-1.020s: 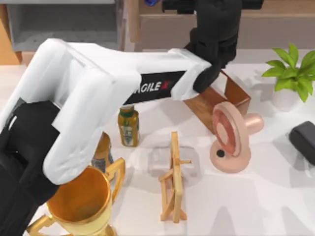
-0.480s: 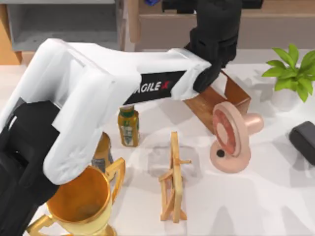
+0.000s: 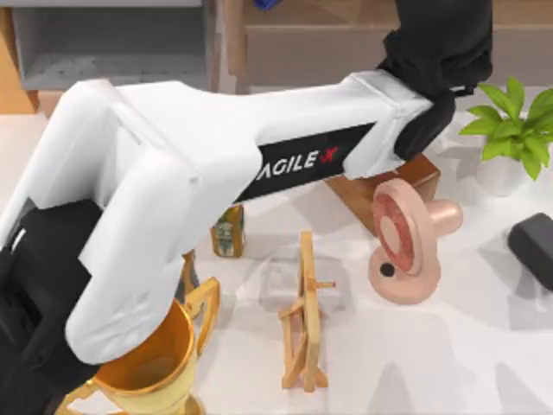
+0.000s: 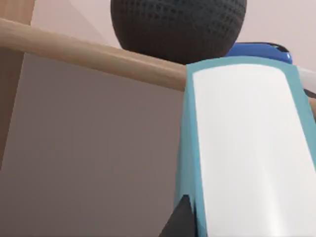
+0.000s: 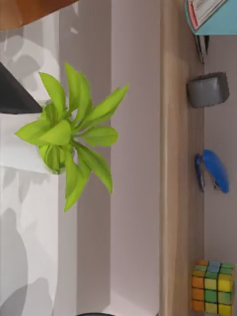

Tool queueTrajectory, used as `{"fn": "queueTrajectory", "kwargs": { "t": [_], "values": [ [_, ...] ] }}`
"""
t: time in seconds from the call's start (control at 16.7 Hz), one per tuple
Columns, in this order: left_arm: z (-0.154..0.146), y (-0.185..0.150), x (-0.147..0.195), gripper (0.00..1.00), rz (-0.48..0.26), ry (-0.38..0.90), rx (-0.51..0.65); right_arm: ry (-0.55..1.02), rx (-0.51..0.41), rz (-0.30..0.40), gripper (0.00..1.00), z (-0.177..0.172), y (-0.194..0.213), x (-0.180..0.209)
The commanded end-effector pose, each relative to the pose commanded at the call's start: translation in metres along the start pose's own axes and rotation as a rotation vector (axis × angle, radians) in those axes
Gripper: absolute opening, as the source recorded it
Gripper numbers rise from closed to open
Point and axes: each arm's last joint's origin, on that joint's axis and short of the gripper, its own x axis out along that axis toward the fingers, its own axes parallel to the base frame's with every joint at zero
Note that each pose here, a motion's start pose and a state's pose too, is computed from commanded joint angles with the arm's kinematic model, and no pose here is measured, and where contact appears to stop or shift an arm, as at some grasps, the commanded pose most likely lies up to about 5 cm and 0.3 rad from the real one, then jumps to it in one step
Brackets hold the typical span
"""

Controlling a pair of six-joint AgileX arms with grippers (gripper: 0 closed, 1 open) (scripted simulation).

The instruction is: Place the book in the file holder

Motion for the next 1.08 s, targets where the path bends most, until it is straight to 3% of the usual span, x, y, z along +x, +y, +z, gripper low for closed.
{"fn": "queueTrajectory", "kwargs": {
  "t": [0.18,0.6,0.78,0.84,1.08],
  "values": [
    [-0.004,0.005,0.004,0.00,-0.001,0.025,0.053,0.000,0.000,0.000,1.00,0.000,0.000,0.000],
    [-0.072,0.059,0.032,0.00,0.014,0.198,0.275,0.000,0.000,0.000,1.00,0.000,0.000,0.000],
    [-0.072,0.059,0.032,0.00,0.014,0.198,0.275,0.000,0.000,0.000,1.00,0.000,0.000,0.000],
    [-0.050,0.047,0.029,0.00,-0.002,0.162,0.237,0.000,0.000,0.000,1.00,0.000,0.000,0.000],
    [-0.043,0.046,0.029,0.00,-0.047,0.164,0.252,0.000,0.000,0.000,1.00,0.000,0.000,0.000]
  ]
}}
